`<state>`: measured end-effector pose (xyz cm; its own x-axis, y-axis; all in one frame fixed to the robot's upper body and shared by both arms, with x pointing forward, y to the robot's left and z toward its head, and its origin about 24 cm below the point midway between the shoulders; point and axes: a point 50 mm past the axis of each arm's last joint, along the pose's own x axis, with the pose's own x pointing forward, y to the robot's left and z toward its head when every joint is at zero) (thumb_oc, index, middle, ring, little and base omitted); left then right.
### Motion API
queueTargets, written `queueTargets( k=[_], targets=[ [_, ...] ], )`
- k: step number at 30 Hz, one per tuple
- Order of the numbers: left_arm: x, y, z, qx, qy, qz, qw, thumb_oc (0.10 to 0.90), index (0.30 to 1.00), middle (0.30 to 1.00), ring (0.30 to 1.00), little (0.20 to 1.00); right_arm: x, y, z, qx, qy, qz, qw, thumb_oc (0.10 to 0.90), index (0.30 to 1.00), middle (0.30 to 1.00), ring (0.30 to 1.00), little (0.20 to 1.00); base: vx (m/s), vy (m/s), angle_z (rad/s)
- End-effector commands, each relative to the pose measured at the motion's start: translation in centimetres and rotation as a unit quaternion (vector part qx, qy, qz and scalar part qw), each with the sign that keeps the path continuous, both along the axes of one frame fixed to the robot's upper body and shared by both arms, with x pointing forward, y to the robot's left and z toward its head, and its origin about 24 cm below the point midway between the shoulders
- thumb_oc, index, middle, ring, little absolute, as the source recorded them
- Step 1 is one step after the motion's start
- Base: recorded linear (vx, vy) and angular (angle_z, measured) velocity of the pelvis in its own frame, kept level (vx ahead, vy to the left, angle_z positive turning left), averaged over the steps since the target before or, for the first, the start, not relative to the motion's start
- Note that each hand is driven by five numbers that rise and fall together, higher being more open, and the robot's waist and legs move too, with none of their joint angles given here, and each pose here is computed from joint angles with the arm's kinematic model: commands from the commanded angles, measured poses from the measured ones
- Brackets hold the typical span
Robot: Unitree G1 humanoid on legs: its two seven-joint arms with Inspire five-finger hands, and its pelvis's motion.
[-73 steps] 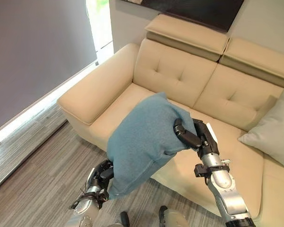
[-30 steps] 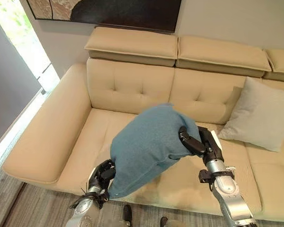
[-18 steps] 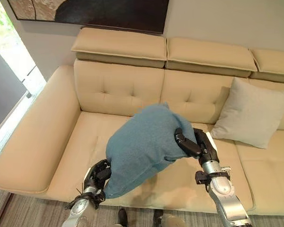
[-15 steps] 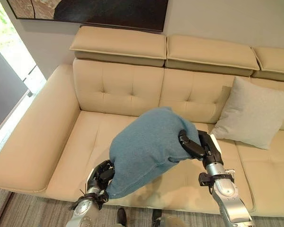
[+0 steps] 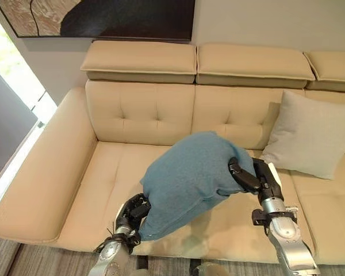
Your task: Pick up all the scattered cushions and arrange them neatly on the sofa.
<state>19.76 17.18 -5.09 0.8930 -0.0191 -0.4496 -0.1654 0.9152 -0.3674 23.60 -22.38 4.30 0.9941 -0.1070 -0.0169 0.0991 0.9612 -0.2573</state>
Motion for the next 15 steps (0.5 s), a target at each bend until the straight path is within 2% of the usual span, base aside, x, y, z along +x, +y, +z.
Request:
queueTargets(
  k=[1,4,8,11,15],
  targets=[
    [4.2,-2.0,9.5,-0.024,-0.26,-0.057,0.964,0.4,0.3,0.3,0.3,0.3,1.6,3.4,4.2,0.006,-0.12,0.076,0.99,0.4,0.3,0.3,0.3,0.3,0.07,0.184,-0.1],
    [4.1,-1.8,9.5,-0.019,-0.26,-0.056,0.964,0.4,0.3,0.3,0.3,0.3,1.6,3.4,4.0,0.007,-0.116,0.074,0.99,0.4,0.3,0.3,0.3,0.3,0.03,0.081,-0.25],
    [4.4,-0.7,9.7,0.03,-0.264,-0.048,0.963,0.4,0.3,0.3,0.3,0.3,2.0,3.9,3.3,0.014,-0.103,0.065,0.992,0.4,0.3,0.3,0.3,0.3,0.06,0.122,-0.07],
    [5.6,-0.1,11.2,0.075,-0.294,-0.039,0.952,0.4,0.3,0.3,0.3,0.3,2.9,4.4,4.4,0.018,-0.131,0.061,0.989,0.4,0.3,0.3,0.3,0.3,0.04,0.041,-0.2],
    [8.1,0.2,15.5,0.125,-0.373,-0.016,0.919,0.4,0.3,0.3,0.3,0.3,5.1,6.1,8.4,0.03,-0.221,0.065,0.973,0.4,0.3,0.3,0.3,0.3,0.0,0.015,-0.08]
  ],
)
